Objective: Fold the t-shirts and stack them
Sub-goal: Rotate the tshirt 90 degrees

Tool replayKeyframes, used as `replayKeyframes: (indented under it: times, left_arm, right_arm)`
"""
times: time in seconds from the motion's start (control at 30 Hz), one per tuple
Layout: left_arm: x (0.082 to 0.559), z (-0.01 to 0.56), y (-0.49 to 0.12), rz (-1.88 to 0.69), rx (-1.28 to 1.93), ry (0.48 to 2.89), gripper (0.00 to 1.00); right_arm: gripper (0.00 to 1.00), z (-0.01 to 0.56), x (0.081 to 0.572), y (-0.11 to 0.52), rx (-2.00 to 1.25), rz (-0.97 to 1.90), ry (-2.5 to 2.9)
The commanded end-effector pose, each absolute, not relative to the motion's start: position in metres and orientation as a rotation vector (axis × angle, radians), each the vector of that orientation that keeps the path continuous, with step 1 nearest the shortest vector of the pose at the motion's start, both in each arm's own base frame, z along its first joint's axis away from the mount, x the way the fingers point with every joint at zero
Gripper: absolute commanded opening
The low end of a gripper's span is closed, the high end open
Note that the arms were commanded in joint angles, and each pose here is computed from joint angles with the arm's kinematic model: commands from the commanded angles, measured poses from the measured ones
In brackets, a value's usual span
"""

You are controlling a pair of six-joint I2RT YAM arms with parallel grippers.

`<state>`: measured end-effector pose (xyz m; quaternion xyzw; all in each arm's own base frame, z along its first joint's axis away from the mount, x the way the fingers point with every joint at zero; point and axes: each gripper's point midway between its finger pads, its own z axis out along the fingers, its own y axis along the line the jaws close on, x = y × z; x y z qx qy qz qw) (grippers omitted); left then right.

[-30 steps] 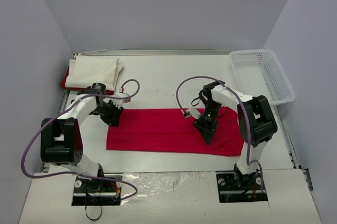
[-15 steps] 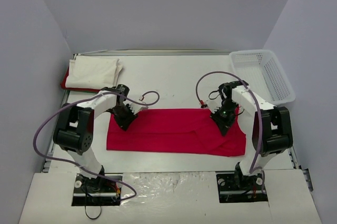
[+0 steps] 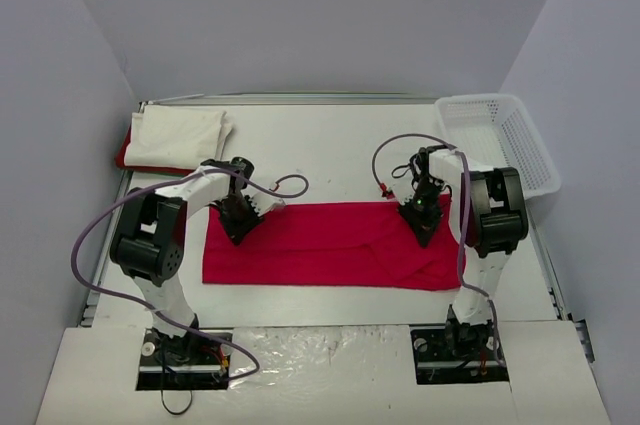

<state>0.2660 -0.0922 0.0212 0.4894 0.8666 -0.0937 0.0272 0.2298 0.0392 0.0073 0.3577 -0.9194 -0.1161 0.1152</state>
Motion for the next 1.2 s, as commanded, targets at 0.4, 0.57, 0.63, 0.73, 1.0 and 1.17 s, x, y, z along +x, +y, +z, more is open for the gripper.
replayKeyframes:
  times: [0.4,0.57,0.63,0.73,1.0,1.17]
  left_arm:
    - [0.230,0.004,-0.088,-0.468,1.629,2.868,0.15]
    - [0.226,0.017,-0.111,-0.589,1.624,2.861,0.13]
    - [0.223,0.023,-0.122,-0.643,1.650,2.855,0.13]
    - [0.215,0.034,-0.142,-0.738,1.695,2.839,0.13]
    - [0.192,0.041,-0.191,-0.925,1.784,2.827,0.09]
    - [0.178,0.045,-0.212,-1.083,1.782,2.812,0.09]
  right_arm:
    - [0.00,-0.024,0.459,0.063,0.908,-0.287,-3.062]
    - [0.00,-0.026,0.503,0.084,0.963,-0.207,-3.147]
    - [0.00,-0.032,0.515,0.096,1.004,-0.162,-3.172]
    - [0.00,-0.040,0.527,0.112,1.042,-0.120,-3.213]
    - [0.00,-0.043,0.557,0.151,1.096,-0.065,-3.343]
    - [0.01,-0.032,0.572,0.162,1.099,-0.076,-3.417]
